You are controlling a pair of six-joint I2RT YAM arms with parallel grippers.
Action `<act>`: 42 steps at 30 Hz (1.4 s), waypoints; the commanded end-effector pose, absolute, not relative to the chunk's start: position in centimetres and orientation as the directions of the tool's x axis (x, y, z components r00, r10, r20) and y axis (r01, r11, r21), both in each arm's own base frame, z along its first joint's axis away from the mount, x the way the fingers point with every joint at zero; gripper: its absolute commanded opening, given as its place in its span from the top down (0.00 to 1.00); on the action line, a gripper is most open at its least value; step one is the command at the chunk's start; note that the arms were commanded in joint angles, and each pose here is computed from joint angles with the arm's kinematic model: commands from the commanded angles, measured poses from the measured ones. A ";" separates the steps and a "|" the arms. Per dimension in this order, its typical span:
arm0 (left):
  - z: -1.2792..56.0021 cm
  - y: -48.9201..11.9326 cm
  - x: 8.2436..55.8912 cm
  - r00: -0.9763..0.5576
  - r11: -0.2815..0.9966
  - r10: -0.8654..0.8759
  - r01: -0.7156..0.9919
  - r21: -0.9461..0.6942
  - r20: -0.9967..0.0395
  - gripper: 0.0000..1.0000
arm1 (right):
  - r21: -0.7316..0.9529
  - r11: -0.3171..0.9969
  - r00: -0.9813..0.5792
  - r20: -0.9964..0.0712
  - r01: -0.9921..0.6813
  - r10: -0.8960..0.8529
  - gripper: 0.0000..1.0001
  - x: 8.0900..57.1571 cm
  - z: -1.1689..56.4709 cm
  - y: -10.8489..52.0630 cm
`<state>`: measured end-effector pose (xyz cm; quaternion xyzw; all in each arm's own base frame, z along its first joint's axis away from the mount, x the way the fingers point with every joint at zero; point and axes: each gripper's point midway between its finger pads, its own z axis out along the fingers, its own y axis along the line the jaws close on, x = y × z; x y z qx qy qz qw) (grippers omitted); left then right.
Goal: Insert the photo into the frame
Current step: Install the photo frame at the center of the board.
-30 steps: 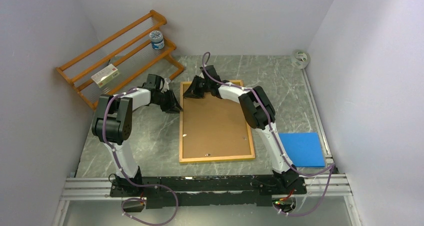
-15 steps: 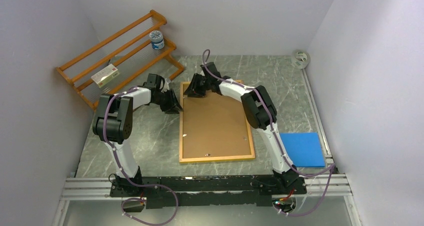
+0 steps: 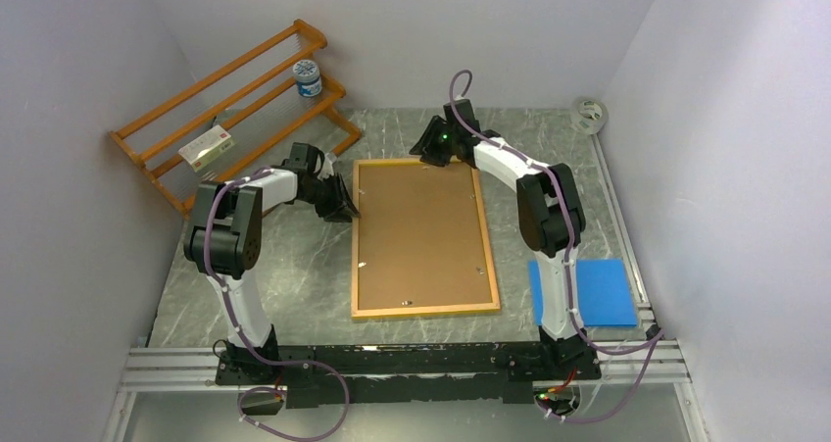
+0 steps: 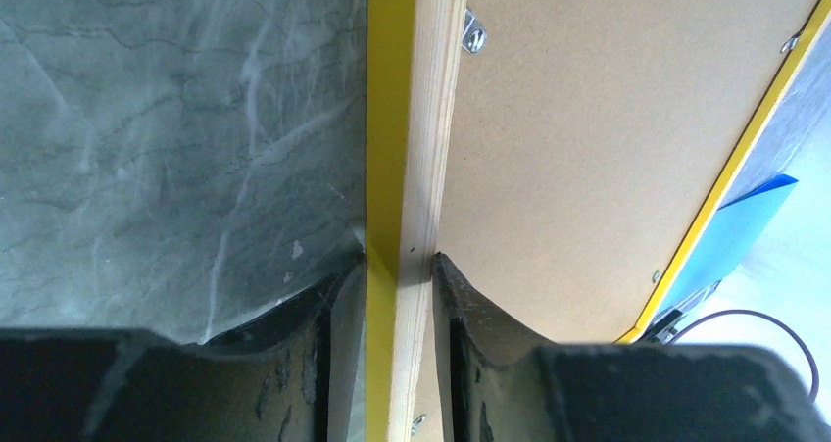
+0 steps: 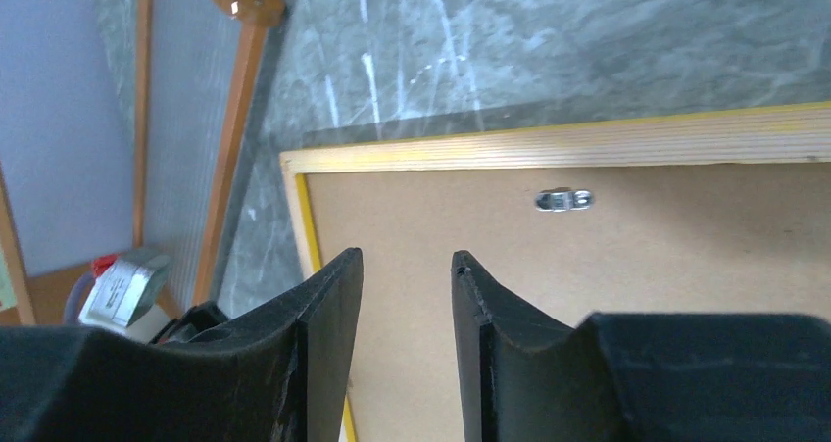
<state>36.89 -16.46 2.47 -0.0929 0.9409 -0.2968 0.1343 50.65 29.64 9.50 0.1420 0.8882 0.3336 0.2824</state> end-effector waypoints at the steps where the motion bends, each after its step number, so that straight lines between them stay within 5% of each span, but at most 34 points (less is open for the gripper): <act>1: 1.2 -16.1 36.5 -0.957 0.833 -0.221 -0.084 -0.547 -0.191 0.66 | 0.634 0.765 -0.779 -0.423 0.111 0.463 0.57 51.0 8.9 28.0; 42: 0.4 -16.1 35.4 -0.968 0.830 -0.197 -0.082 -0.551 -0.153 0.74 | 0.573 0.766 -0.756 -0.353 0.291 0.551 0.62 52.7 -0.3 24.5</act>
